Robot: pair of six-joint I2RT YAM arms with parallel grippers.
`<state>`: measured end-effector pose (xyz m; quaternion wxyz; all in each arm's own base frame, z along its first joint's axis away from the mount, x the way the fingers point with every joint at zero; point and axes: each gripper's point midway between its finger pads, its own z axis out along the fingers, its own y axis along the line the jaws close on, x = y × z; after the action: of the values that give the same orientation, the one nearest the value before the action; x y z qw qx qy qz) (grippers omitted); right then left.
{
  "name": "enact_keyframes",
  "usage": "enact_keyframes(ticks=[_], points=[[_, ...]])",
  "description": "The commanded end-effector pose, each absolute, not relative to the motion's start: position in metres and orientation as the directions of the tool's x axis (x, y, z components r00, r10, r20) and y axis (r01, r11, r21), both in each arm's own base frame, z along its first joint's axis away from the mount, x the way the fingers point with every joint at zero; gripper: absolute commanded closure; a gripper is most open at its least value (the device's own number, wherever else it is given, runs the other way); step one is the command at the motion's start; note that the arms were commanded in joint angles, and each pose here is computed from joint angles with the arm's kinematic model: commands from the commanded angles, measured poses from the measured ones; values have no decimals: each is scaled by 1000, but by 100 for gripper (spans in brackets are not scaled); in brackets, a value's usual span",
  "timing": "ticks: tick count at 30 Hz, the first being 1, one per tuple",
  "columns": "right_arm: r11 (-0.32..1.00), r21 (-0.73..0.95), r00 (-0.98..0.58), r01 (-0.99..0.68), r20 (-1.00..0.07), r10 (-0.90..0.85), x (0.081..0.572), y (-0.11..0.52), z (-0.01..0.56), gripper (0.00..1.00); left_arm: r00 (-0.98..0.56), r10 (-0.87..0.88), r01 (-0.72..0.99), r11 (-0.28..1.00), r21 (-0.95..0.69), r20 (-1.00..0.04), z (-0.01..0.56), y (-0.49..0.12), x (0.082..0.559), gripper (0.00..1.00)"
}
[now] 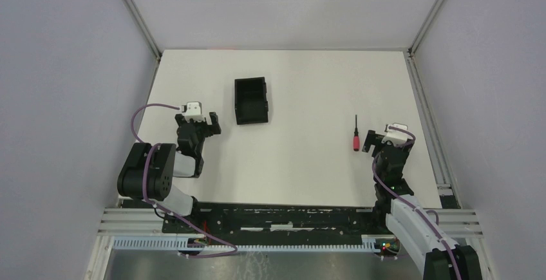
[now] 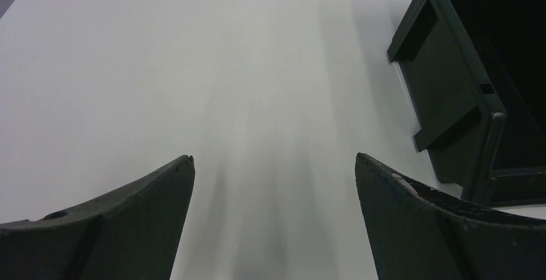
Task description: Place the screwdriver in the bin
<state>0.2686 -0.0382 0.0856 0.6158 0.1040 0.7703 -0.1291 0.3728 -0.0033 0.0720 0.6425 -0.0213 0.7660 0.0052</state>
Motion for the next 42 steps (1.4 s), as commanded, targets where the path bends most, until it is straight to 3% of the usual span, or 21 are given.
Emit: enact_keyframes(ticks=[1, 8, 11, 15, 23, 32, 36, 40, 42], points=[[946, -60, -166, 319, -986, -6, 276, -38, 106, 2, -122, -11, -35, 999, -7, -992, 87, -2, 380, 0], [990, -56, -208, 131, -978, -28, 310, -1, 172, 2, -122, -11, -35, 999, -7, -992, 88, -2, 380, 0], [995, -86, -390, 40, -918, -64, 328, 15, 199, 2, -122, -11, -36, 999, -7, -993, 88, -2, 380, 0], [991, -120, -640, -58, -757, -129, 346, 27, 222, 6, -121, -11, -37, 999, -7, -993, 88, -2, 380, 0], [995, -55, -815, -86, -570, -102, 351, 35, 136, 15, -120, -11, -36, 999, -7, -993, 88, -2, 380, 0], [996, -57, -930, -64, -358, -80, 322, 24, 34, 28, -122, -11, -37, 999, -7, -993, 88, -2, 380, 0], [995, 41, -952, -94, -298, -77, 301, 38, 2, 47, -121, -11, -37, 999, -7, -993, 88, -2, 380, 0], [993, 42, -962, -109, -257, -94, 299, 38, -6, 94, -121, -11, -36, 999, -7, -993, 88, -2, 380, 0], [993, 30, -956, -110, -277, -98, 311, 35, 8, 100, -120, -11, -35, 999, -7, -993, 88, -2, 380, 0]])
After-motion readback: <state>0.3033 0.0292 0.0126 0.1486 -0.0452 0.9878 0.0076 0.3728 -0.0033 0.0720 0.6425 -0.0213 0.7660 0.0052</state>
